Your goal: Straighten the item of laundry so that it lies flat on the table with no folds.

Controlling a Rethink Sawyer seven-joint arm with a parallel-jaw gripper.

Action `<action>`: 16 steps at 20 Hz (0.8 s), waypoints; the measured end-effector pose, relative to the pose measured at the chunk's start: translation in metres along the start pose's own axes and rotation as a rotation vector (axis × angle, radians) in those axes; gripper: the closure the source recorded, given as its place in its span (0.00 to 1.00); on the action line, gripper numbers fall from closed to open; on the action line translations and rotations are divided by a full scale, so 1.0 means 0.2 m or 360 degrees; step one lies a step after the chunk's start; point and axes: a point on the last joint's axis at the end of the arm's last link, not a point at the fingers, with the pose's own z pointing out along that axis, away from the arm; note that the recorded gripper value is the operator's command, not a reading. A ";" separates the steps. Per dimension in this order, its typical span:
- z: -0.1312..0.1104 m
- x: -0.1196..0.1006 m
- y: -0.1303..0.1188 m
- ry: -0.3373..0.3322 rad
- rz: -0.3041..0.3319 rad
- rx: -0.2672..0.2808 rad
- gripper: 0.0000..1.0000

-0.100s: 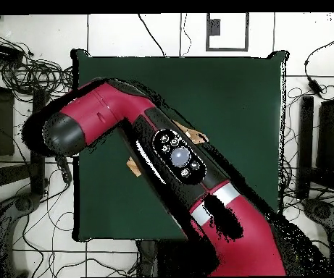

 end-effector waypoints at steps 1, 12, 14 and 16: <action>0.01 0.00 -0.01 -0.0005 -0.0019 -0.0005 0.00; 0.12 0.03 -0.07 -0.0052 -0.0073 -0.0037 0.00; 0.14 0.03 -0.07 -0.0057 -0.0068 -0.0044 0.00; 0.17 0.04 -0.07 -0.0065 -0.0057 -0.0058 0.00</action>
